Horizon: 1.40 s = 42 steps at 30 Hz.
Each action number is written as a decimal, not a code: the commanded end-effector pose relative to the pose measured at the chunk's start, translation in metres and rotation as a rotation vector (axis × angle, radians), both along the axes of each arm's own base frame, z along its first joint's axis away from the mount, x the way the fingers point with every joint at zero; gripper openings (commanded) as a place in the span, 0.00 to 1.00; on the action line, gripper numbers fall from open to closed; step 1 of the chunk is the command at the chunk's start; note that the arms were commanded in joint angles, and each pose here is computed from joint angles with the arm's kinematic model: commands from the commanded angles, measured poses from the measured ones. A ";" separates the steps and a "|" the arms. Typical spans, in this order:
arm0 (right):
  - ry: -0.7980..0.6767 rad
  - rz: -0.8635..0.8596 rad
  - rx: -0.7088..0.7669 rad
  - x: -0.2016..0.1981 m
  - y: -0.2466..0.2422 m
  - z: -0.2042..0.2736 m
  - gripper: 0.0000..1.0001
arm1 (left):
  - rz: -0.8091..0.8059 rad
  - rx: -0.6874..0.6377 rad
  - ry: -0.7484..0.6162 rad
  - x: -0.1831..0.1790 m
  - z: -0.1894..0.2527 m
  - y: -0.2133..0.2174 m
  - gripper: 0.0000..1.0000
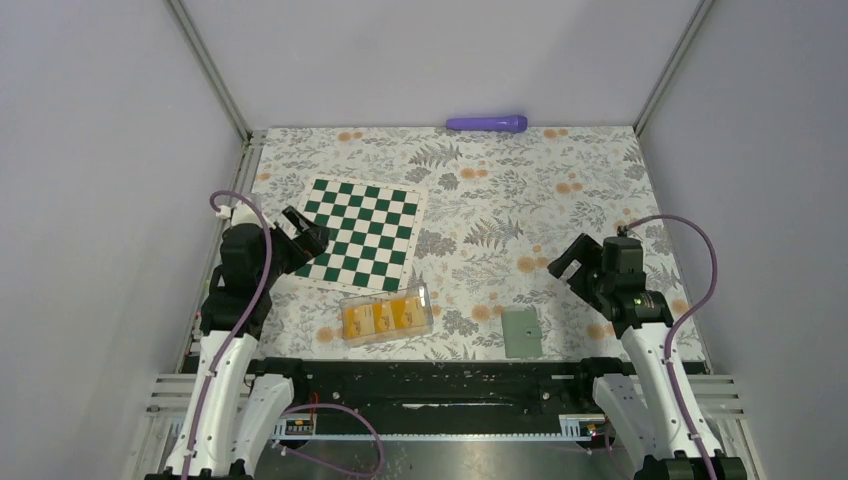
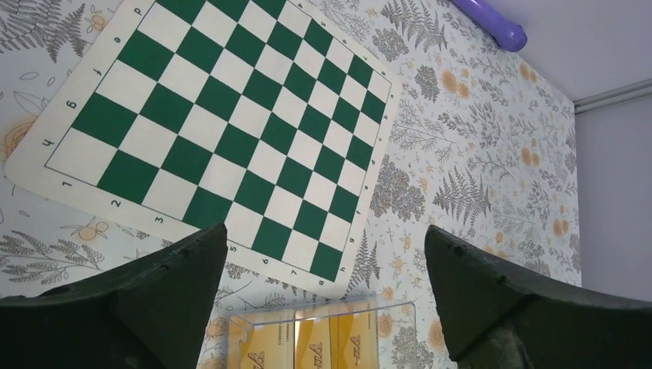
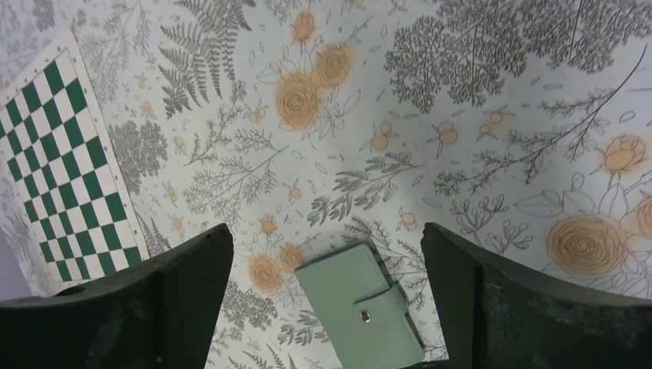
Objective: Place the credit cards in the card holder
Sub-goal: Move the card holder to the center of the board.
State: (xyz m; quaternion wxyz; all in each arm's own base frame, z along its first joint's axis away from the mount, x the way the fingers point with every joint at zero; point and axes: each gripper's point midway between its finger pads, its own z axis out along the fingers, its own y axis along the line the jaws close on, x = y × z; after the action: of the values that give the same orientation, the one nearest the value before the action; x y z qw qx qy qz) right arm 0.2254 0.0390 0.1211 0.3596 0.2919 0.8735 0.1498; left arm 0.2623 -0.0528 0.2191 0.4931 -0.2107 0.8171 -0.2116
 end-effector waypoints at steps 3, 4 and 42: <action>0.178 0.074 0.093 -0.030 0.020 -0.018 0.98 | -0.056 -0.032 0.069 -0.012 -0.016 -0.010 0.99; 0.218 0.089 0.100 -0.036 0.023 -0.024 0.98 | -0.093 -0.044 0.073 -0.013 -0.019 -0.017 0.99; 0.643 0.409 0.228 -0.068 0.131 -0.079 0.92 | -0.805 -0.195 0.404 -0.097 -0.077 -0.317 0.91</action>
State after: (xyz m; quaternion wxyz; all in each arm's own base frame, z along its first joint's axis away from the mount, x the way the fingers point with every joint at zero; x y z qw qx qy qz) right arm 0.1342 0.1494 0.0314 -0.0258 0.1973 0.9611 0.1916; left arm 0.1566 -0.3606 0.1262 0.1570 0.0496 0.9029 -0.3971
